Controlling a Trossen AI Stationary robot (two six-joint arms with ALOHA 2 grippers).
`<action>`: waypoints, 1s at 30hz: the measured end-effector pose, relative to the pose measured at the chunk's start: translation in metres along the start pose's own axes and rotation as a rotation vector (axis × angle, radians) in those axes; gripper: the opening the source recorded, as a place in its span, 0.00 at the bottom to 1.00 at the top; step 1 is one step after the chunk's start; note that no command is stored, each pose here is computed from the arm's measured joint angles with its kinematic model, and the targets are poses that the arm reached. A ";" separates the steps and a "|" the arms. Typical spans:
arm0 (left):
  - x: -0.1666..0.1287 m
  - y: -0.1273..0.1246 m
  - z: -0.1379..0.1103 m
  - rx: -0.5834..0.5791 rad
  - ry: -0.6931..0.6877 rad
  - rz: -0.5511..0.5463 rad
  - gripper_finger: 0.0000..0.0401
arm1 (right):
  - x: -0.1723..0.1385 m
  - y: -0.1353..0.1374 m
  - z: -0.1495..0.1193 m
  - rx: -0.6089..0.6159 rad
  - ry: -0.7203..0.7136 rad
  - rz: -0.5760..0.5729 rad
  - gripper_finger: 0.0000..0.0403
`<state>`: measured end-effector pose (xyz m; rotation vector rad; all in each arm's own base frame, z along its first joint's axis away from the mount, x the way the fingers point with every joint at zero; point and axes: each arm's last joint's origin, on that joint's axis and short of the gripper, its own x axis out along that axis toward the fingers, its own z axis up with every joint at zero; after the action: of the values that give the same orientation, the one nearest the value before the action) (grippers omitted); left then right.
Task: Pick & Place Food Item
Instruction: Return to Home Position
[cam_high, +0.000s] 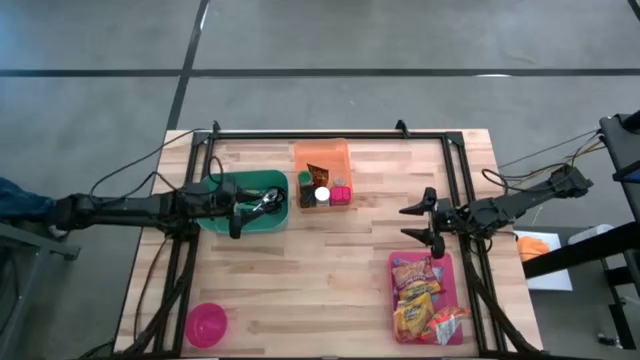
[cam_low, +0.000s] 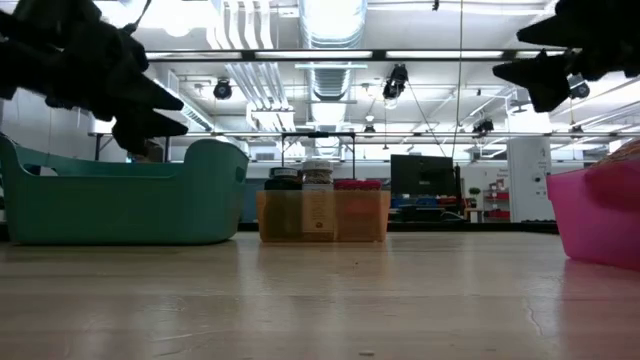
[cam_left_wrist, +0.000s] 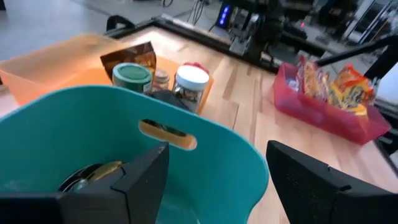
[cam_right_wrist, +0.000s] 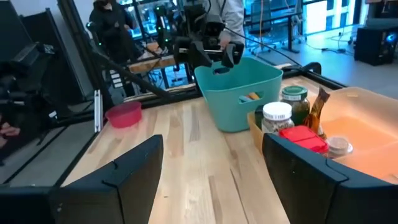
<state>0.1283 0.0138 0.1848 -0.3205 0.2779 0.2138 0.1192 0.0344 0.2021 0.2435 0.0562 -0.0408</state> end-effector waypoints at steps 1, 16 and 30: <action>0.001 0.001 -0.003 -0.001 -0.017 -0.006 0.67 | -0.001 -0.001 -0.003 0.001 -0.001 0.000 0.67; -0.002 0.012 -0.033 -0.006 -0.075 -0.008 0.67 | -0.008 -0.013 -0.037 -0.009 -0.003 0.049 0.67; -0.009 0.013 -0.035 0.048 -0.149 -0.040 0.67 | -0.009 -0.012 -0.036 -0.095 -0.013 0.052 0.67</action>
<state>0.1081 0.0121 0.1522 -0.2605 0.1293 0.1905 0.1081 0.0314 0.1647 0.1502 0.0389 0.0121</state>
